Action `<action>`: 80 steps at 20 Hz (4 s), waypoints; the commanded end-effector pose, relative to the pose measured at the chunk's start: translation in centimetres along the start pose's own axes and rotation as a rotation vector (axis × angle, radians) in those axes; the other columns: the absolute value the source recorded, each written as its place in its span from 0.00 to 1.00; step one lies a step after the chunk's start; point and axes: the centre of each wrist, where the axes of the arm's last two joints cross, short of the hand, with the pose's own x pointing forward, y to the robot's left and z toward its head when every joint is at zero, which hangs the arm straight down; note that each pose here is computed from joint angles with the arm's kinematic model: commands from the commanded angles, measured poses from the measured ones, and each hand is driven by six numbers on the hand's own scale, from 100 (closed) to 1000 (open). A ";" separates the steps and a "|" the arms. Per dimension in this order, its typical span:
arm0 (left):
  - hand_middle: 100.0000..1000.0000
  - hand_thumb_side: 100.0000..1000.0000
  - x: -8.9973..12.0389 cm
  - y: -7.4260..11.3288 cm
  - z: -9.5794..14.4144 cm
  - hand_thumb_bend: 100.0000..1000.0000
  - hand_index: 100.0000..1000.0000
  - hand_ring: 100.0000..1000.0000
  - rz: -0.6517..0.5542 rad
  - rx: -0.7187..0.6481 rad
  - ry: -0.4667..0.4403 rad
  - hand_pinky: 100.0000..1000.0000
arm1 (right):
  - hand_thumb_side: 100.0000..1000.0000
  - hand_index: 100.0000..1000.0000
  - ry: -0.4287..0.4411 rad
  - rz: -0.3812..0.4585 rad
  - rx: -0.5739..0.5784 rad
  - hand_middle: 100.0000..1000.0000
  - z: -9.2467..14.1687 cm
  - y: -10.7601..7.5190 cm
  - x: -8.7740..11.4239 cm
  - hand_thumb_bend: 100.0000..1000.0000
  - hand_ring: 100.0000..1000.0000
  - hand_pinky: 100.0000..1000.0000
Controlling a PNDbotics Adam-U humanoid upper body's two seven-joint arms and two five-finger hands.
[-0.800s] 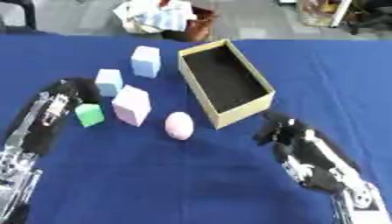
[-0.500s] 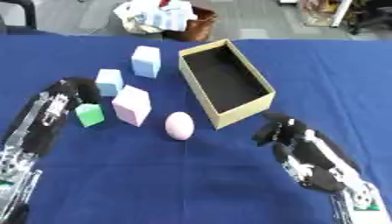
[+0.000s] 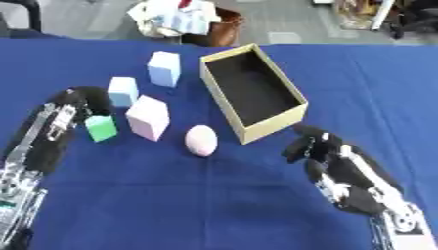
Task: Pick up objects on the table and place them in the box.
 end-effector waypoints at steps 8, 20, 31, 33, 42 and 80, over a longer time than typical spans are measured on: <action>0.61 0.58 1.9 2.7 -0.9 0.00 0.75 0.66 -0.147 0.002 -0.069 0.72 | 0.40 0.90 -0.008 0.017 0.001 0.62 0.0 -0.5 0.4 0.00 0.69 0.63; 0.79 0.25 3.3 11.2 -3.9 0.00 0.89 0.78 -0.853 -0.259 0.169 0.82 | 0.40 0.90 0.011 0.025 -0.002 0.62 0.5 -0.7 0.3 0.00 0.69 0.64; 0.82 0.48 1.4 13.3 -6.0 0.00 0.91 0.79 -1.059 -0.505 0.324 0.83 | 0.40 0.90 0.023 0.022 0.004 0.62 0.8 -0.6 0.1 0.00 0.69 0.64; 0.82 0.48 1.1 13.6 -6.2 0.00 0.91 0.79 -1.067 -0.523 0.331 0.83 | 0.40 0.90 0.024 0.022 0.003 0.62 0.9 -0.6 0.1 0.00 0.69 0.64; 0.81 0.95 -0.5 13.3 -6.4 0.08 0.91 0.77 -1.044 -0.622 0.377 0.83 | 0.40 0.90 0.027 0.021 0.004 0.62 0.9 -0.6 0.1 0.00 0.68 0.64; 0.46 0.22 -2.4 12.8 -6.1 0.00 0.84 0.44 -1.189 -0.557 0.399 0.62 | 0.40 0.90 0.033 0.021 0.005 0.62 1.0 -0.6 0.0 0.00 0.68 0.64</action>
